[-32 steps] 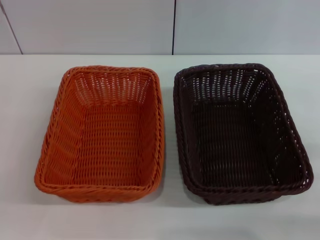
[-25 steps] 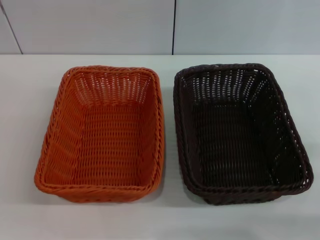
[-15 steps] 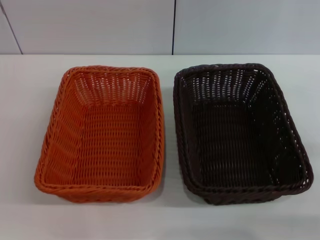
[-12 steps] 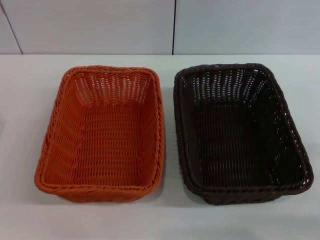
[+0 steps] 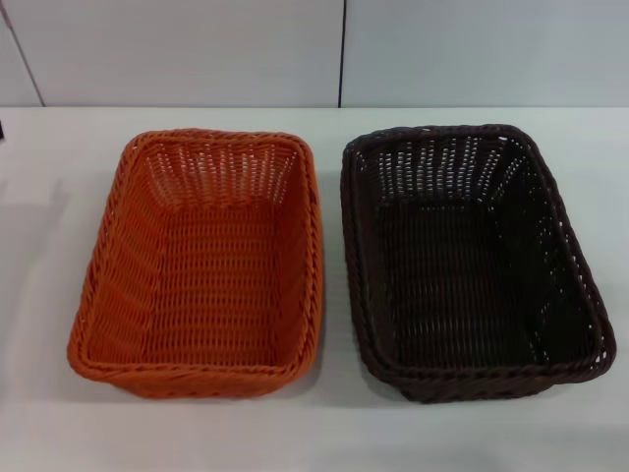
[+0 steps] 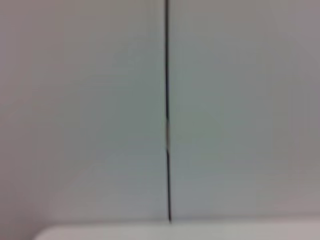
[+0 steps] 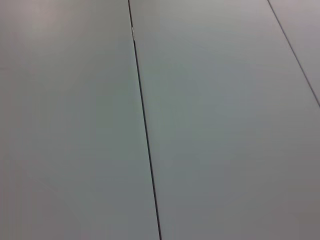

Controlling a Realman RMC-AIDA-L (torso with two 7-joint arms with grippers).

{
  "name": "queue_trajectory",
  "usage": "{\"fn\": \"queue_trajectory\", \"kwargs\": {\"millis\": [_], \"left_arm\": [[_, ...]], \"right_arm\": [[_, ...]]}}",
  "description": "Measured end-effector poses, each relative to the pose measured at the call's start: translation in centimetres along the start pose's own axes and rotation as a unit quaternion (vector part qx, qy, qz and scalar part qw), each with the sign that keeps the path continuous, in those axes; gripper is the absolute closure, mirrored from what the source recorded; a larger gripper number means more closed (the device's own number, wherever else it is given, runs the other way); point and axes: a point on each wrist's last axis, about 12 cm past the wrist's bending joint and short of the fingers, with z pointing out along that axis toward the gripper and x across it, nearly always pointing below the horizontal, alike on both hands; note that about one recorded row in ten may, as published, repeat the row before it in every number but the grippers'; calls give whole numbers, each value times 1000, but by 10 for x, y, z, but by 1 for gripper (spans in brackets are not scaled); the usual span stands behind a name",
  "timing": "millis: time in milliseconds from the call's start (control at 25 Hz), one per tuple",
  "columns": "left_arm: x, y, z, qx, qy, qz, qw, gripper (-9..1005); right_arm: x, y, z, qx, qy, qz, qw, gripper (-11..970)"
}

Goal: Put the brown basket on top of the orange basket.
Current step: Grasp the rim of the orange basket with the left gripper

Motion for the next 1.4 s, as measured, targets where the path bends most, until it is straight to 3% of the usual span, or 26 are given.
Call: {"fn": "queue_trajectory", "kwargs": {"millis": [80,120,240,480,720,1000,1400], "left_arm": [[-10,-8,-3,2,25,13,1000,211],[-35,-30,-14,15,67,49,996,212],[-58,-55,-28,39,93,87,991,214],[-75,-79,-41,71,128,117,982,214],[-72,-92,-40,84,172,98,977,213],[-43,-107,-19,98,240,104,960,213],[-21,-109,5,96,284,103,948,213]], "right_arm": [[0,0,0,0,0,0,1000,182],[0,0,0,0,0,0,1000,182],[0,1,1,-1,-1,1,1000,182],[0,2,3,-5,0,3,1000,182],[1,1,1,-5,3,1,1000,182],[1,0,0,-5,4,1,1000,182],[-2,1,-2,-16,-4,-4,1000,182]]}}
